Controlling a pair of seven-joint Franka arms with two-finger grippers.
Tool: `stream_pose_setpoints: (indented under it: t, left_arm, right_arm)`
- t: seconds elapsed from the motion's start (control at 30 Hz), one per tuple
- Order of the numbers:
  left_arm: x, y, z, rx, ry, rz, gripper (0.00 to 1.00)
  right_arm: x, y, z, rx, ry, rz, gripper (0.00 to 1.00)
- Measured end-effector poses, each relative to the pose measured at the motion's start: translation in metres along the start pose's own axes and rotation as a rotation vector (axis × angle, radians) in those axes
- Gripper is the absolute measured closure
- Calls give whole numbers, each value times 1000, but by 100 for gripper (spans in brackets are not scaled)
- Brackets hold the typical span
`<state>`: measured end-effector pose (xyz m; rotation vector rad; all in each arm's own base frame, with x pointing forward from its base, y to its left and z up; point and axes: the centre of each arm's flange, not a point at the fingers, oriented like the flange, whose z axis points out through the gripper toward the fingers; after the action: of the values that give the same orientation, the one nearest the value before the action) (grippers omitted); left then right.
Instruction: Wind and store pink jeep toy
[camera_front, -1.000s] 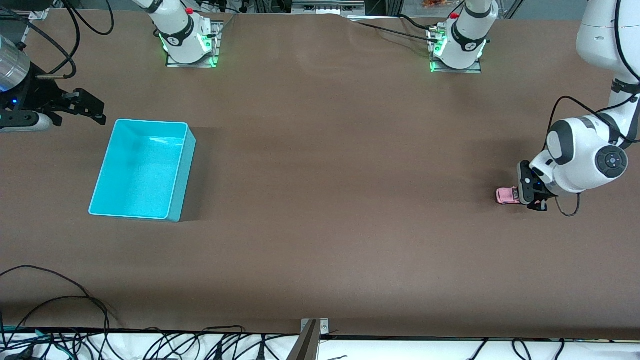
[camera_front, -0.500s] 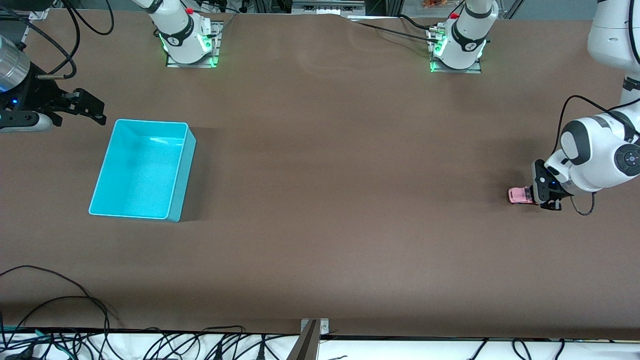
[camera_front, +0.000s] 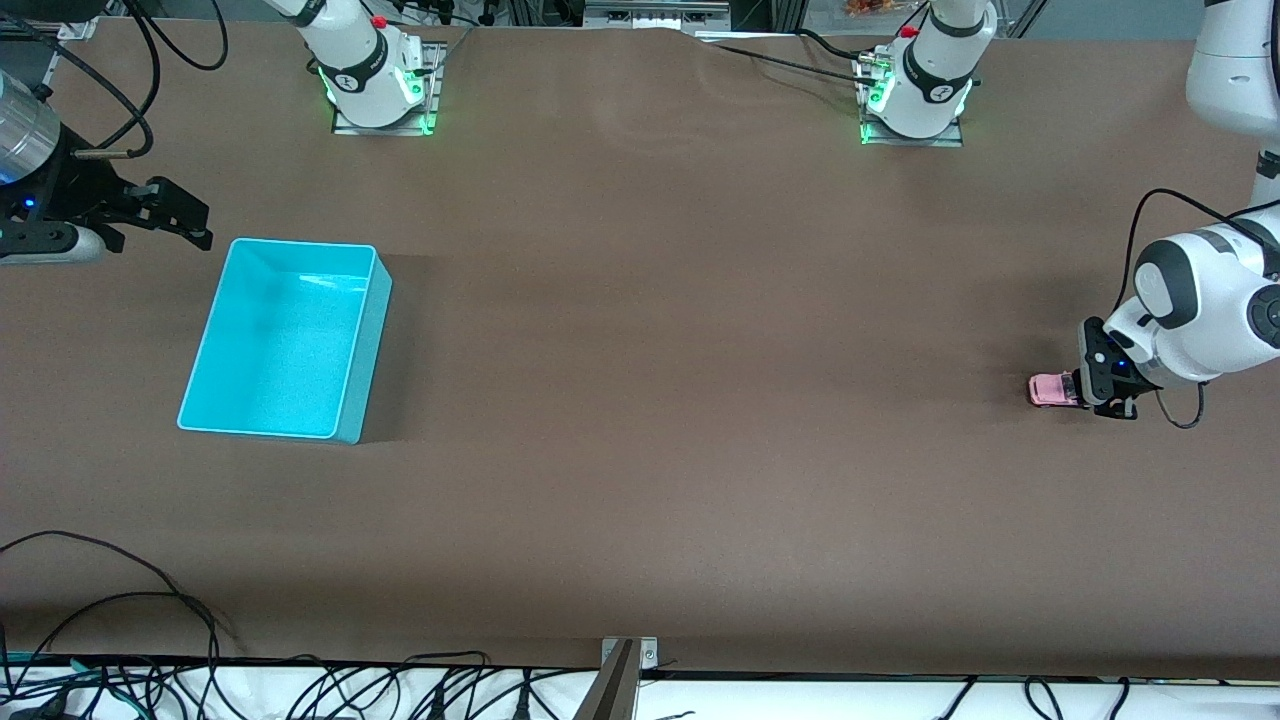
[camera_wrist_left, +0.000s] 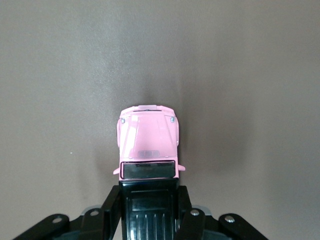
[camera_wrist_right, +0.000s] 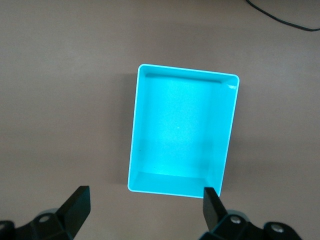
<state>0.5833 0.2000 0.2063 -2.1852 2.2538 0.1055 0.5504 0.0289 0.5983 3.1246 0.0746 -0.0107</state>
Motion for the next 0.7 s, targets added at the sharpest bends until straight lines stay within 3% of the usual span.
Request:
stream_pose_setpoints:
  t: [0.6,0.7]
  left_arm:
    - [-2,0,0,0,0,8,52]
    - [-2,0,2,-1,0,10,48]
  right_arm:
    - [0,0,0,0,0,0,0]
    - [0,0,0,0,0,0,0]
